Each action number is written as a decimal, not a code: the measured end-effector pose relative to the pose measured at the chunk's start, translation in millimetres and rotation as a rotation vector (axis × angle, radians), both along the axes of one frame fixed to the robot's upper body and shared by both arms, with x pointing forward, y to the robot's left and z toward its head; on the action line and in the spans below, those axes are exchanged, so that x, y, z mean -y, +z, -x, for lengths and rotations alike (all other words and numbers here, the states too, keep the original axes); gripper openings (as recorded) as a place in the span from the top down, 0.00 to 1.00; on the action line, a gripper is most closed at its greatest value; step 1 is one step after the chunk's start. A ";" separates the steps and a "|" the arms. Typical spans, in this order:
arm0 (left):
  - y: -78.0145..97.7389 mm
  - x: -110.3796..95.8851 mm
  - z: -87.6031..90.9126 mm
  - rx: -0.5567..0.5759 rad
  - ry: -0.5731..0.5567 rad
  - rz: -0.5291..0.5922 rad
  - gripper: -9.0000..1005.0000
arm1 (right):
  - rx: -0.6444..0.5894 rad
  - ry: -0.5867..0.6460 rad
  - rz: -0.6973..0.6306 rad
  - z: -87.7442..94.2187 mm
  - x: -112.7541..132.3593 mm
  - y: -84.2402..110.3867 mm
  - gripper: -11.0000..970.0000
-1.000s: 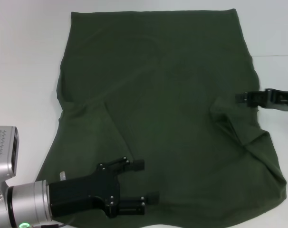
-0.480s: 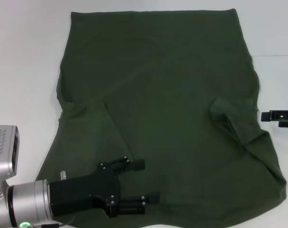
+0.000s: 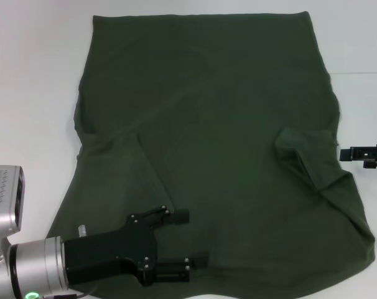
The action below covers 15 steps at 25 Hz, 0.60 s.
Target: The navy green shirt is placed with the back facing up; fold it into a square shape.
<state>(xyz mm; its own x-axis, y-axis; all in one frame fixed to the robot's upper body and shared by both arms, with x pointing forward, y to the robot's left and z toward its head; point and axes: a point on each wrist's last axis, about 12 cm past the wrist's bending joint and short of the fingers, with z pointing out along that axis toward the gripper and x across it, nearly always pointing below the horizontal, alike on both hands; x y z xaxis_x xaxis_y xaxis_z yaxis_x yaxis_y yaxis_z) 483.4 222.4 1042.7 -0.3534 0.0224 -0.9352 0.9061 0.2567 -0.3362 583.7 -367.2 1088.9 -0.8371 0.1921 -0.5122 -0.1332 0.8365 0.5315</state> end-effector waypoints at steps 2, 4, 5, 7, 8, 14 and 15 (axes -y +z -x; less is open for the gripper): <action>-0.3 -0.3 0.4 -0.001 0.001 0.000 0.07 | -0.001 0.002 -0.002 -0.1 -1.3 -0.4 0.15; -0.4 -0.4 0.7 -0.002 0.002 0.000 0.07 | -0.003 0.004 -0.006 0.0 -3.1 -1.5 0.15; -0.5 -0.5 0.7 -0.002 0.002 0.000 0.07 | -0.005 0.007 -0.008 0.1 -4.4 -2.5 0.15; -0.5 -0.5 0.8 -0.002 0.002 0.000 0.07 | -0.009 0.014 -0.013 -0.1 -7.1 -4.0 0.15; -0.6 -0.6 0.8 -0.002 0.002 0.000 0.07 | -0.009 0.017 -0.014 -0.6 -8.3 -4.1 0.15; -0.2 -0.2 0.2 -0.001 0.001 0.000 0.07 | 0.003 0.045 -0.021 -3.1 -16.3 -2.9 0.15; -0.2 -0.1 0.1 -0.001 0.001 -0.001 0.07 | 0.005 0.048 -0.022 -3.3 -17.0 -2.6 0.15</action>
<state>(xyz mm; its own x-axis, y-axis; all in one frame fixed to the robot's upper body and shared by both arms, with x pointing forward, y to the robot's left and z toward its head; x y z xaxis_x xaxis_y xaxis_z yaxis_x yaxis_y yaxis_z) 483.3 222.6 1042.5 -0.3540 0.0225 -0.9350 0.9056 0.2579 -0.3367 587.0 -350.2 1086.3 -0.8432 0.1633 -0.5122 -0.1751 0.8173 0.5489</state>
